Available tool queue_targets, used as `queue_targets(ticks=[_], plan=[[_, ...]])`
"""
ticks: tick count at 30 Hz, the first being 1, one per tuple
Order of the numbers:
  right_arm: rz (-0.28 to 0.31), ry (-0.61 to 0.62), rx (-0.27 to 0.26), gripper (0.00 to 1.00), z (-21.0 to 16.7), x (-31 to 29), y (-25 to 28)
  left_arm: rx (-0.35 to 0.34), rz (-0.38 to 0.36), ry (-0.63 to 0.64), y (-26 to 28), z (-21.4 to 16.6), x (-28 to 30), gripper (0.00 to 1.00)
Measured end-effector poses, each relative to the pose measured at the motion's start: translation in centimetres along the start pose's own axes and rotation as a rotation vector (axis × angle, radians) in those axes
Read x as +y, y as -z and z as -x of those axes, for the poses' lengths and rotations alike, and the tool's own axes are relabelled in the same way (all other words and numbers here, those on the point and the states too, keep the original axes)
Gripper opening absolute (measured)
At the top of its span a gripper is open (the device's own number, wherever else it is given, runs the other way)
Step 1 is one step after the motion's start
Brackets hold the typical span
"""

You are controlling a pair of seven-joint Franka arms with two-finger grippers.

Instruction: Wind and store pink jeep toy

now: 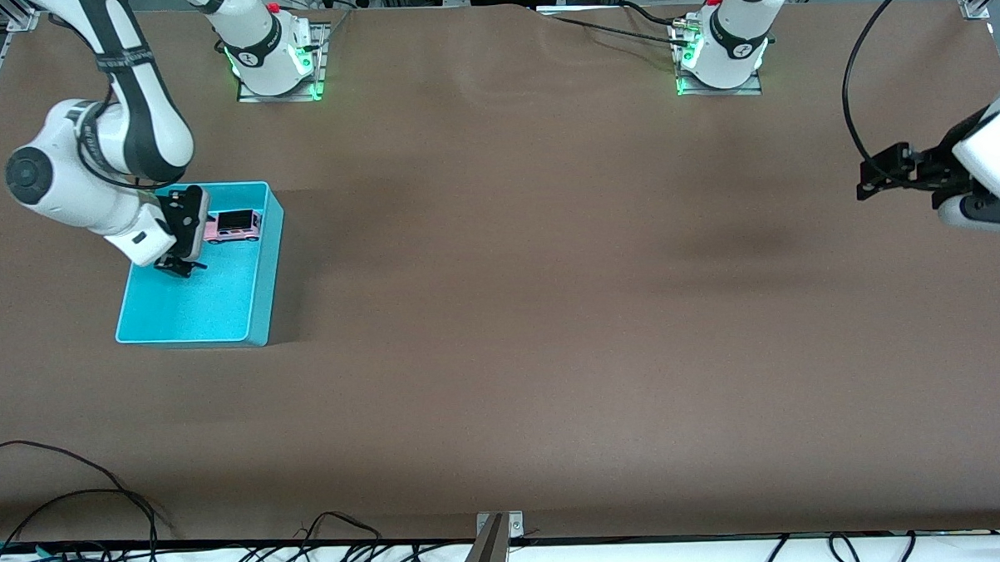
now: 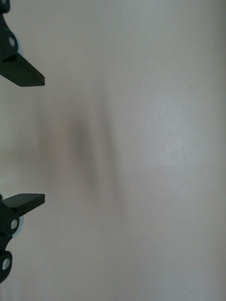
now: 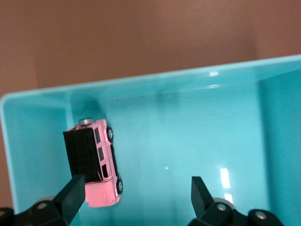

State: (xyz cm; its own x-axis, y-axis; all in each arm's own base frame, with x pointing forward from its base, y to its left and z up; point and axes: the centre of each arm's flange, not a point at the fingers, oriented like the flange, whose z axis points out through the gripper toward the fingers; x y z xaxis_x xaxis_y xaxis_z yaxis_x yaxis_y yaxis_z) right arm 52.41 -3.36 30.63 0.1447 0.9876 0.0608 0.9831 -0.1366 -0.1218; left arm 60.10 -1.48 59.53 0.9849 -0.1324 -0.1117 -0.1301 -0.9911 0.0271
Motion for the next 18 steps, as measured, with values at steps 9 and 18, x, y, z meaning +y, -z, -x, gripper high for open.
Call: queue_targets(ticks=[9, 18], plan=[[-0.011, -0.348, 0.022, 1.00, -2.6, 2.8, 11.4, -0.023, 0.004, 0.001, -2.2, -1.5, -0.3, 1.00], [0.046, -0.741, 0.045, 1.00, -3.9, 3.8, 19.6, -0.015, -0.001, -0.008, -1.8, -1.4, 0.2, 1.00]])
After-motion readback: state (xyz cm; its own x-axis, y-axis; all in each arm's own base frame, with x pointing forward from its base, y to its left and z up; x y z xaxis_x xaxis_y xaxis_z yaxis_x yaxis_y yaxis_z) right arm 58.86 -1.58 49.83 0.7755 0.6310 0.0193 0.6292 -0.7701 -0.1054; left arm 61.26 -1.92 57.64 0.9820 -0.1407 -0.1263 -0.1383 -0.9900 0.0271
